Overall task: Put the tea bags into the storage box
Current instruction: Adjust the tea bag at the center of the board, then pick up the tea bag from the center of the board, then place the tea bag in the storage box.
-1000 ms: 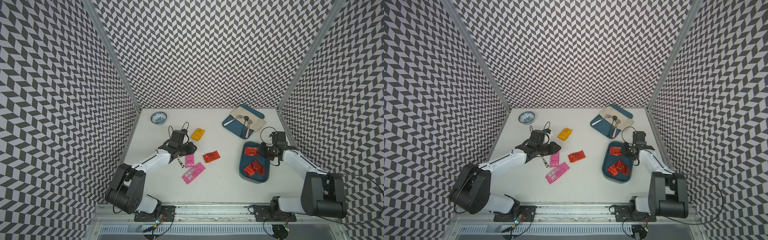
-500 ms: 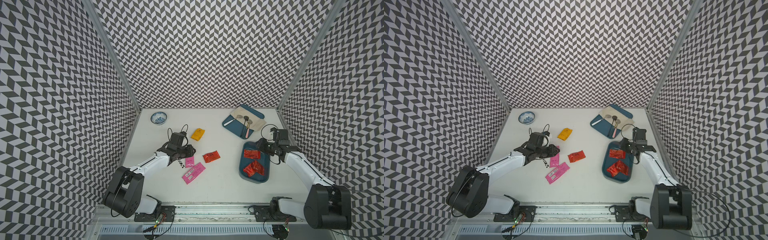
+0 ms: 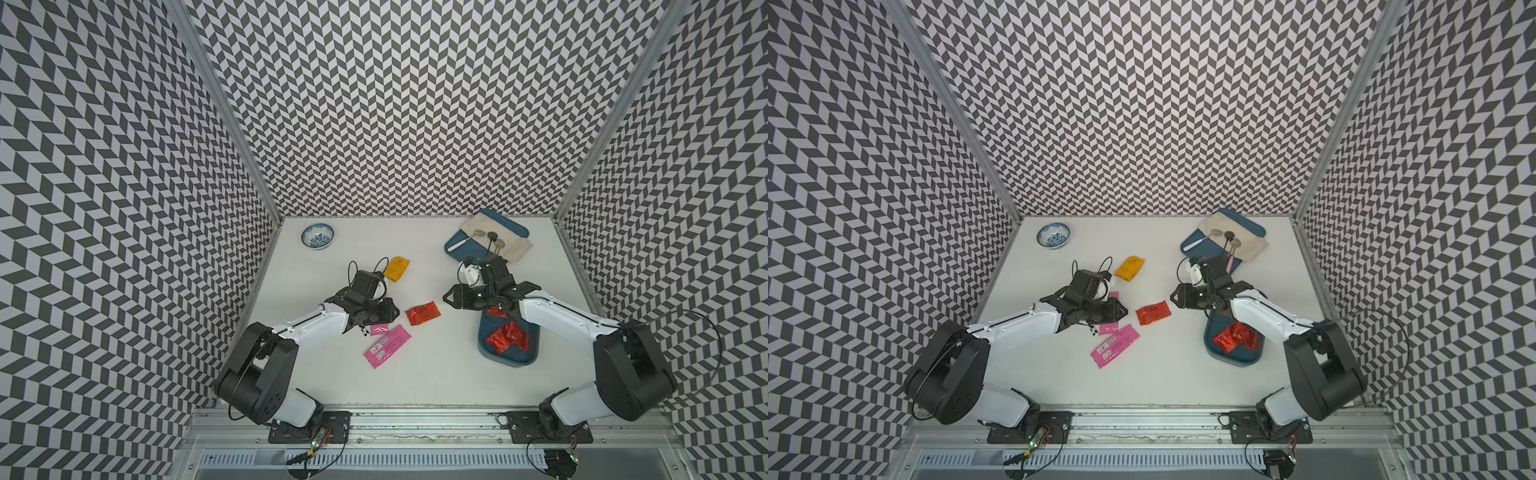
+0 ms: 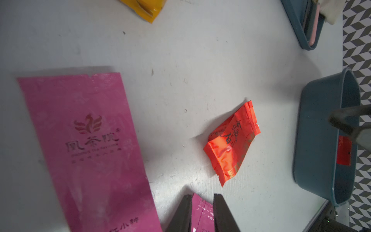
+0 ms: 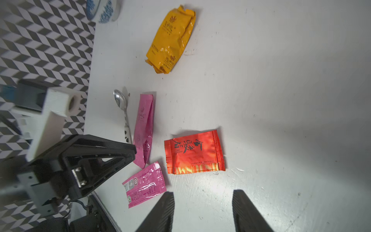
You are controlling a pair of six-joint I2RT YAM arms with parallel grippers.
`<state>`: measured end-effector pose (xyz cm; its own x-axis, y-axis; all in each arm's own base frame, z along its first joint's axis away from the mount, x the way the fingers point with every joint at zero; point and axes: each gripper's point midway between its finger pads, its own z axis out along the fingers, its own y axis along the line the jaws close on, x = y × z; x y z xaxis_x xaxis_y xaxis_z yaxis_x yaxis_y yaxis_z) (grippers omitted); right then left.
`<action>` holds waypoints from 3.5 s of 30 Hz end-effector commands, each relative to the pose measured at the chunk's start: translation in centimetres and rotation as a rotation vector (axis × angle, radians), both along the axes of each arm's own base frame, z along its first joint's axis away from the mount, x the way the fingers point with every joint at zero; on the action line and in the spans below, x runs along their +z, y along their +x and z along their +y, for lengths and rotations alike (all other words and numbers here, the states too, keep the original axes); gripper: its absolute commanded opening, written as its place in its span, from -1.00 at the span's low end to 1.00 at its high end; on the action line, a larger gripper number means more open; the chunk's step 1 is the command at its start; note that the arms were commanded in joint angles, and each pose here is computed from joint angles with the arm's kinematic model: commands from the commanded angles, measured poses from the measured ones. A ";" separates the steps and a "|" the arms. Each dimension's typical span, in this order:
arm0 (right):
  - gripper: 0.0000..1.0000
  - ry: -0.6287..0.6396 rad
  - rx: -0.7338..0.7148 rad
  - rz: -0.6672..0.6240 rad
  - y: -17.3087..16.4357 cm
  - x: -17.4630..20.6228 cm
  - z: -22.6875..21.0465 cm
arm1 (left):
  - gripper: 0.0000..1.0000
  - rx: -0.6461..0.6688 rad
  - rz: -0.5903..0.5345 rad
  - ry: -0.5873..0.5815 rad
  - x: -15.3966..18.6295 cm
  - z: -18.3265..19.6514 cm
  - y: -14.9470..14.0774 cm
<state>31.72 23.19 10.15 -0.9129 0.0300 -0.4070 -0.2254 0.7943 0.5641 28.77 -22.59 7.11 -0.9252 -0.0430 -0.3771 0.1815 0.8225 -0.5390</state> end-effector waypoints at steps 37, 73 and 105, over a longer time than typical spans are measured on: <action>0.00 -0.006 0.004 0.029 1.8 -3.4 1.6 | -1.00 -0.109 -0.029 -0.120 1.6 -4.2 0.0; -0.99 0.116 0.145 0.072 0.8 -3.8 4.7 | -1.00 -0.095 0.077 -0.019 -5.0 -4.4 1.3; -1.00 -0.166 -0.439 -0.116 -0.1 8.9 -16.3 | -0.13 0.122 -0.153 -0.046 5.9 2.1 5.3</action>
<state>33.01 10.00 19.18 -0.8025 0.3012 -0.5150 -0.0006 0.8628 0.5055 33.90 -20.17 12.94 -0.8450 -0.1836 -0.5022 0.1451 0.8252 -0.5458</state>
